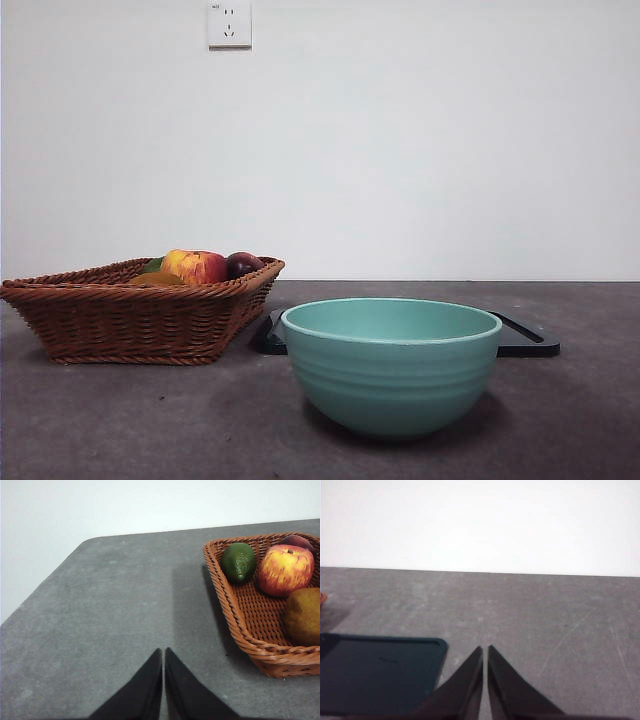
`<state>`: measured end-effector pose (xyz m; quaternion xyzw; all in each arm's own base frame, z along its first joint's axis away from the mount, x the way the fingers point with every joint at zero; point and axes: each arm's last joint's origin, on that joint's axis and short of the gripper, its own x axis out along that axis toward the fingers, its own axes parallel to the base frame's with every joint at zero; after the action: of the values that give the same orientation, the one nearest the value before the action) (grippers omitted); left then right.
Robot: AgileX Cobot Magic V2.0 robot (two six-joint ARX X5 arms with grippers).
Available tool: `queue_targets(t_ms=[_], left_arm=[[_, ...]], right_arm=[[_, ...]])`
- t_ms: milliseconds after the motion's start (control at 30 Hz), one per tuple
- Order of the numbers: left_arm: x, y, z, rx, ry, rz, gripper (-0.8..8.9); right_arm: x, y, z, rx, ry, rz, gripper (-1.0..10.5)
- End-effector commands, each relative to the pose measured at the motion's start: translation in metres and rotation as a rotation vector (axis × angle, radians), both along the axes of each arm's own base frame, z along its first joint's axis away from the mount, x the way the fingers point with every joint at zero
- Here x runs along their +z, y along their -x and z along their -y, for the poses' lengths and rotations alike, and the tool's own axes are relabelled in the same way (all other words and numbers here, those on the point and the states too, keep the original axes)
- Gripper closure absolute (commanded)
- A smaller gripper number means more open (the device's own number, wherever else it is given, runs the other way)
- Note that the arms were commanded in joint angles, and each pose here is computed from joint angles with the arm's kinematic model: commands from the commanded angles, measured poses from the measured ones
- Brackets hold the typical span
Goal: Pick up the wifruite, put it on the bowl, pick up the plate, put it on desk
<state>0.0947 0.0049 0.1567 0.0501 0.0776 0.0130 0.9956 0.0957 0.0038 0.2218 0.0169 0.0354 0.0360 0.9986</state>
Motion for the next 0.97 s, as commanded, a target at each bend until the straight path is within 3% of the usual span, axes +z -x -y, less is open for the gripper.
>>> queue_targets(t_ms=[33, 400, 967], left_arm=[[-0.008, -0.001, 0.000, 0.004, -0.004, -0.026, 8.06], [-0.008, -0.001, 0.000, 0.004, -0.004, -0.026, 8.06], [-0.008, -0.001, 0.000, 0.004, -0.004, -0.026, 8.06]], right_arm=[[-0.011, 0.000, 0.000, -0.006, 0.015, 0.025, 9.4], [-0.053, -0.001, 0.000, -0.005, 0.019, -0.004, 9.4], [-0.072, 0.000, 0.000, -0.004, 0.022, -0.099, 9.4]])
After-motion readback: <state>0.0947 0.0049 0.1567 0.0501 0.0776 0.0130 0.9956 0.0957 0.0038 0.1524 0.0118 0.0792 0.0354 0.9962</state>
